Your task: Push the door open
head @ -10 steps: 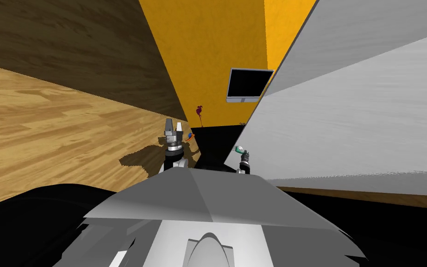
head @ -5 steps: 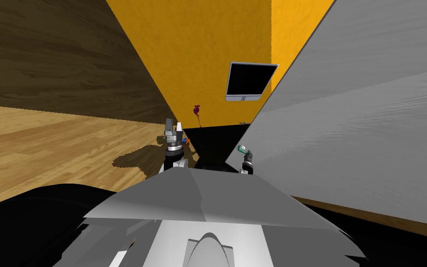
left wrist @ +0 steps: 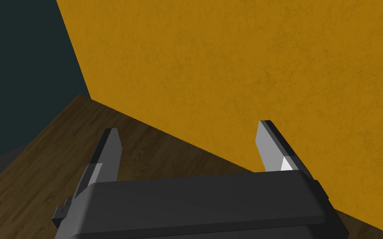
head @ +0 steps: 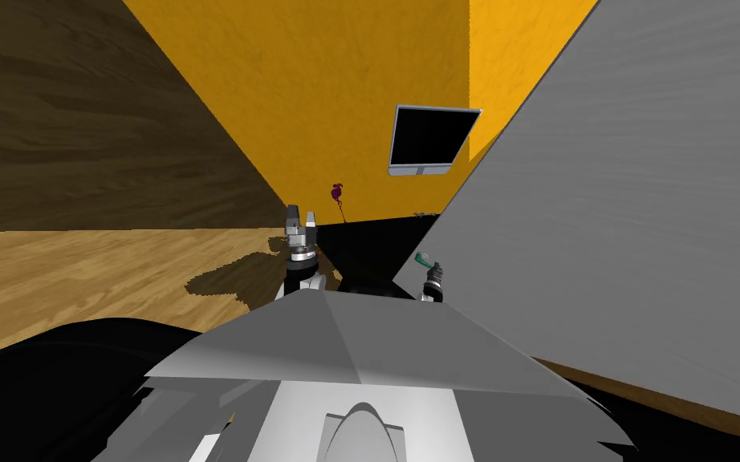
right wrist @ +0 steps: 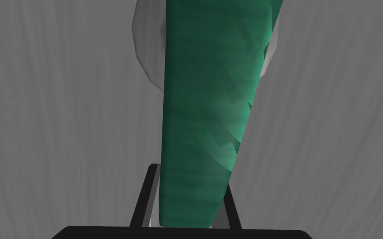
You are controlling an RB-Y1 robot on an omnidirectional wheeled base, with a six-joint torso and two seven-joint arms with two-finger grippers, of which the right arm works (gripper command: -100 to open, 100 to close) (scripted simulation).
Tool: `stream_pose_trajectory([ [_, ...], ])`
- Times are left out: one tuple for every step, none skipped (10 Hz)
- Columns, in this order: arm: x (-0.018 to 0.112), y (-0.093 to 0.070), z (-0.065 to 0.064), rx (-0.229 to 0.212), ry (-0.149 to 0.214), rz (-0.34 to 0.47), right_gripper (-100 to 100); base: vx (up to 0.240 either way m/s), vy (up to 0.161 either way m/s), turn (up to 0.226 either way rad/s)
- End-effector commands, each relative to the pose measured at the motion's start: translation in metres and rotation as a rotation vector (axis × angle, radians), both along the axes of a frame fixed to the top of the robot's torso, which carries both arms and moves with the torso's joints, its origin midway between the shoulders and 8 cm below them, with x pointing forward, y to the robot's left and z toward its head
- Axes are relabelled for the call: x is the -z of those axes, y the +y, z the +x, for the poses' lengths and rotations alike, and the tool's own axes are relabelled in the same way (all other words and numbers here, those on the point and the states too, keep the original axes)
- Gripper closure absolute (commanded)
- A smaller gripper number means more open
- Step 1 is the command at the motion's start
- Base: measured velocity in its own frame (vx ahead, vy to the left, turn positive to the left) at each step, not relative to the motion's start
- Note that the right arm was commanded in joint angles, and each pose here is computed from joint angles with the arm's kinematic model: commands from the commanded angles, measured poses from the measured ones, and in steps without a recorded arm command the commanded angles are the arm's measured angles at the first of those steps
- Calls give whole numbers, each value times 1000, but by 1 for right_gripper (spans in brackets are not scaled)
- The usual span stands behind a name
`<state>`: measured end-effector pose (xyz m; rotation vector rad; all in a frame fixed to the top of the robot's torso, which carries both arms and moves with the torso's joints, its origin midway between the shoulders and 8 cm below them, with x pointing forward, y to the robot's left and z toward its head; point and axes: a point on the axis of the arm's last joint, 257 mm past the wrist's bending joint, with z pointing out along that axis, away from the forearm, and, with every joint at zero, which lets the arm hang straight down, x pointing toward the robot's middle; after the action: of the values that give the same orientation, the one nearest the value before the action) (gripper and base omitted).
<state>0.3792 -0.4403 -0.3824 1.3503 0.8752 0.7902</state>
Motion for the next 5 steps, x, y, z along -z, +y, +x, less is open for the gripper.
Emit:
stream_pose_trajectory([
  [-8,-20,-6,39,-17,-20,100,131,13,-81],
  [-8,-26,-10,56,-18,-18,100,174,6,-64],
  [-8,-28,-11,64,-19,-15,100,168,-3,-47],
  [-8,-30,-13,73,-20,-13,100,131,-2,-34],
  [-7,-34,-16,89,-21,-9,100,138,18,-39],
])
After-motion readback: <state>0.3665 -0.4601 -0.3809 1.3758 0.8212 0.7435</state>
